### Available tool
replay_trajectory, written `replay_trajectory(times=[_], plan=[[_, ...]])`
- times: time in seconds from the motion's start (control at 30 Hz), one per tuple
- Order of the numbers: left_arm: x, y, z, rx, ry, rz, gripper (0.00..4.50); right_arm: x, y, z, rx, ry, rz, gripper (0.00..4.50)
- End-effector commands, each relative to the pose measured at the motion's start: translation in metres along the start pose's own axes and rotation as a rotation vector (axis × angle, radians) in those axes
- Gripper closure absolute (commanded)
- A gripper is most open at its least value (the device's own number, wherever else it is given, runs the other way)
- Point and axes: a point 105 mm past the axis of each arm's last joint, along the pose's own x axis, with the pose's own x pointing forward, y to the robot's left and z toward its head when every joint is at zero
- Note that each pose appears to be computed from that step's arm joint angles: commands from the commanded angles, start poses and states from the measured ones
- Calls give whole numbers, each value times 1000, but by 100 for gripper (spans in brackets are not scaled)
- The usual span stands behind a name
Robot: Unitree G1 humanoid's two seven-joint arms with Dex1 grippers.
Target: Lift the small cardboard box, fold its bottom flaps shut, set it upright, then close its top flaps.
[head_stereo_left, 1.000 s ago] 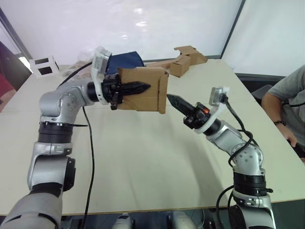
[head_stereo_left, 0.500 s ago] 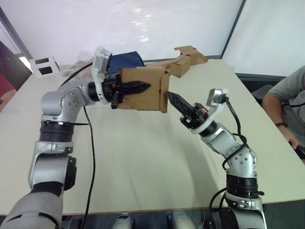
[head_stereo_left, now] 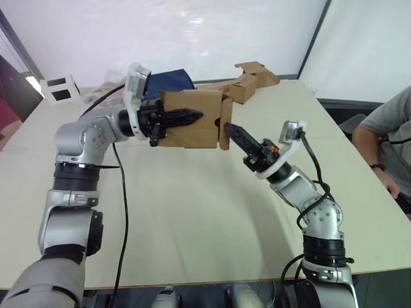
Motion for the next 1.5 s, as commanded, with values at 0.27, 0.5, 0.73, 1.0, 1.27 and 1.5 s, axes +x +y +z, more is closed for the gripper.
replay_trajectory(times=[0.27,0.5,0.73,1.0,1.27,1.5], plan=[[6,-9,10,47,-13,-40,450,11,19,4,6,-21,87,312],[10,-6,8,47,-17,-37,450,19,27,-2,37,-35,114,312],[10,0,13,54,-54,-12,450,22,35,-12,95,-39,139,312],[12,3,14,56,-74,-1,450,28,41,-17,129,-66,142,312],[8,7,18,66,-92,21,450,18,35,-23,114,-46,97,312],[7,8,18,68,-89,30,450,10,31,-26,109,-12,84,312]])
